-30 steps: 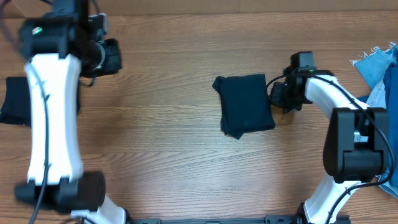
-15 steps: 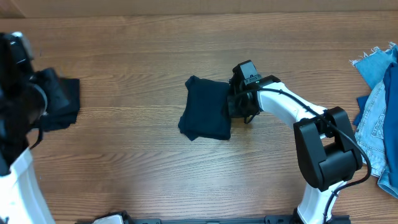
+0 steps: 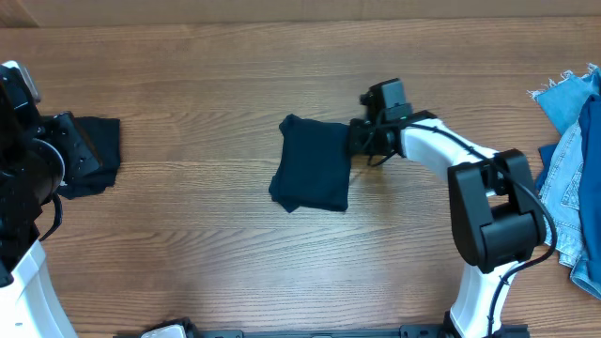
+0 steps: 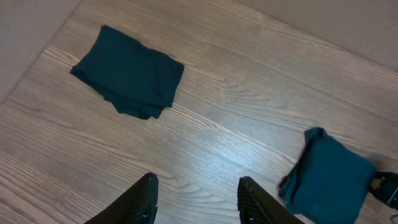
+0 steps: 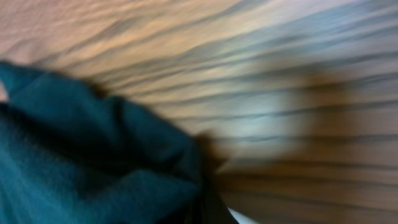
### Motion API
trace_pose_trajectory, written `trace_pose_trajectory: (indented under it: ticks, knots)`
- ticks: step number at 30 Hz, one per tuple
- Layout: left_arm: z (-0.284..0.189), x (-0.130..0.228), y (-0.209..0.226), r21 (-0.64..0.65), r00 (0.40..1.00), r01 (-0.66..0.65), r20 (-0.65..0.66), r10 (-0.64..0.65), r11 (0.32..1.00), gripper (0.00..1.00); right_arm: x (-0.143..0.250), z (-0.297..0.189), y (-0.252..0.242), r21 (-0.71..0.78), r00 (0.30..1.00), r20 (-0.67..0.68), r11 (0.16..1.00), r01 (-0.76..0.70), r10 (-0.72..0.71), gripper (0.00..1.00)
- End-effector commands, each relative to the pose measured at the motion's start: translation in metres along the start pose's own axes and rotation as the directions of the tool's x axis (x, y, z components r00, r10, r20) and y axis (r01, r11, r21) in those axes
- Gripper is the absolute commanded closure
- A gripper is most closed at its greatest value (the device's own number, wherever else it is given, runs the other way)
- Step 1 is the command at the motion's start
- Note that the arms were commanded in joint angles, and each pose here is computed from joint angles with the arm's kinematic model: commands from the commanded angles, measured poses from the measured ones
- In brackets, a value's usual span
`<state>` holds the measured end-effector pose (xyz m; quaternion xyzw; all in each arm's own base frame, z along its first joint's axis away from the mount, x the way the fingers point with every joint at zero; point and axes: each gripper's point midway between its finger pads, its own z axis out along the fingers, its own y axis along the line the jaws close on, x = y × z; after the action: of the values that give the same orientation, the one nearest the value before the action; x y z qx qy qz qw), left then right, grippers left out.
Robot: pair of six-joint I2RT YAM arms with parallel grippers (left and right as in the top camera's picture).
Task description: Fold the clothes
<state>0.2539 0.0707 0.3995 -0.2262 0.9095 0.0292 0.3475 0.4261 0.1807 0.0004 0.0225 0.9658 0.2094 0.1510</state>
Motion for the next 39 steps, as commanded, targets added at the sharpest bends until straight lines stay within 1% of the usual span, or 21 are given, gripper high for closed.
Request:
trace_pose_trajectory:
  ticks: [1, 2, 6, 9, 11, 12, 13, 16, 18, 19, 21, 23, 24, 26, 27, 30, 31, 33, 35, 37, 39]
  knots:
    - [-0.001, 0.0, -0.001, 0.01, 1.0, 0.021, 0.002, -0.021, 1.0, 0.54, 0.021, 0.015, 0.005, -0.055, 0.996, -0.084, 0.998, 0.009, -0.013, 0.96]
    - [-0.001, 0.0, -0.001, 0.009, 1.0, 0.021, 0.002, -0.021, 1.0, 0.54, 0.026, 0.016, 0.016, -0.103, 0.993, -0.102, 0.994, 0.041, -0.052, 0.96]
    - [-0.001, 0.0, -0.001, 0.01, 1.0, 0.022, 0.001, -0.022, 1.0, 0.54, 0.032, 0.02, 0.028, -0.091, 0.99, -0.104, 0.992, 0.082, -0.092, 0.96]
    - [-0.001, 0.004, -0.003, 0.026, 1.0, 0.021, -0.016, -0.02, 0.999, 0.53, 0.033, 0.019, 0.045, -0.136, 0.976, -0.097, 0.974, 0.181, -0.195, 0.96]
    - [0.001, 0.006, -0.004, 0.03, 0.999, 0.021, -0.03, -0.02, 0.999, 0.45, 0.036, 0.019, 0.049, -0.125, 0.965, -0.105, 0.966, 0.225, -0.239, 0.96]
    - [0.004, 0.008, -0.013, 0.075, 0.998, 0.015, -0.054, -0.011, 0.997, 0.35, 0.034, 0.016, 0.049, -0.119, 0.955, -0.105, 0.957, 0.265, -0.278, 0.96]
    - [0.006, 0.01, -0.017, 0.102, 0.998, -0.005, -0.067, 0.012, 0.995, 0.34, 0.03, 0.015, 0.047, -0.103, 0.957, -0.099, 0.959, 0.263, -0.273, 0.96]
    - [0.032, 0.029, -0.045, 0.274, 0.966, -0.147, -0.168, 0.199, 0.95, 0.34, -0.016, -0.013, 0.023, 0.003, 0.977, -0.046, 0.978, 0.211, -0.21, 0.69]
    - [0.066, 0.047, -0.068, 0.423, 0.923, -0.164, -0.253, 0.29, 0.891, 0.3, -0.044, -0.045, 0.004, 0.076, 0.987, -0.03, 0.985, 0.158, -0.156, 0.58]
    - [0.087, 0.058, -0.079, 0.495, 0.9, -0.139, -0.299, 0.318, 0.858, 0.23, -0.059, -0.069, -0.004, 0.101, 0.992, -0.021, 0.987, 0.122, -0.12, 0.51]
    - [0.134, 0.081, -0.095, 0.58, 0.858, -0.037, -0.399, 0.323, 0.814, 0.19, -0.073, -0.107, -0.011, 0.112, 0.997, -0.017, 0.991, 0.073, -0.071, 0.34]
    - [0.18, 0.111, -0.116, 0.688, 0.811, 0.09, -0.47, 0.347, 0.72, 0.23, -0.069, -0.133, -0.012, 0.12, 0.998, -0.044, 0.992, 0.046, -0.041, 0.21]
    - [0.197, 0.126, -0.123, 0.72, 0.79, 0.131, -0.491, 0.367, 0.682, 0.28, -0.062, -0.139, -0.008, 0.104, 0.997, -0.069, 0.994, 0.038, -0.031, 0.18]
    - [0.235, 0.168, -0.127, 0.726, 0.715, 0.174, -0.558, 0.421, 0.666, 0.38, -0.043, -0.148, 0.006, 0.033, 0.991, -0.137, 0.999, 0.013, -0.009, 0.14]
    - [0.249, 0.189, -0.131, 0.728, 0.675, 0.186, -0.583, 0.453, 0.66, 0.39, -0.038, -0.15, 0.009, 0.015, 0.988, -0.156, 1.0, 0.003, -0.001, 0.14]
    - [0.272, 0.219, -0.155, 0.75, 0.624, 0.164, -0.582, 0.522, 0.64, 0.41, -0.031, -0.156, 0.012, -0.011, 0.981, -0.186, 0.999, -0.052, 0.049, 0.15]
    - [0.285, 0.227, -0.161, 0.71, 0.612, 0.133, -0.607, 0.506, 0.691, 0.42, -0.029, -0.157, 0.012, -0.012, 0.979, -0.196, 0.998, -0.058, 0.055, 0.15]
    - [0.306, 0.237, -0.164, 0.606, 0.616, 0.059, -0.648, 0.448, 0.794, 0.35, -0.027, -0.157, 0.012, -0.009, 0.977, -0.205, 0.998, -0.061, 0.058, 0.15]
    - [0.323, 0.248, -0.168, 0.502, 0.644, 0.055, -0.679, 0.354, 0.863, 0.3, -0.024, -0.158, 0.011, -0.008, 0.975, -0.215, 0.998, -0.057, 0.054, 0.15]
    - [0.331, 0.255, -0.171, 0.456, 0.658, 0.104, -0.698, 0.283, 0.884, 0.25, -0.021, -0.159, 0.011, -0.005, 0.973, -0.225, 0.998, -0.058, 0.055, 0.16]
    - [0.336, 0.266, -0.166, 0.385, 0.645, 0.168, -0.739, 0.194, 0.908, 0.18, -0.017, -0.16, 0.01, -0.005, 0.969, -0.242, 0.999, -0.04, 0.037, 0.16]
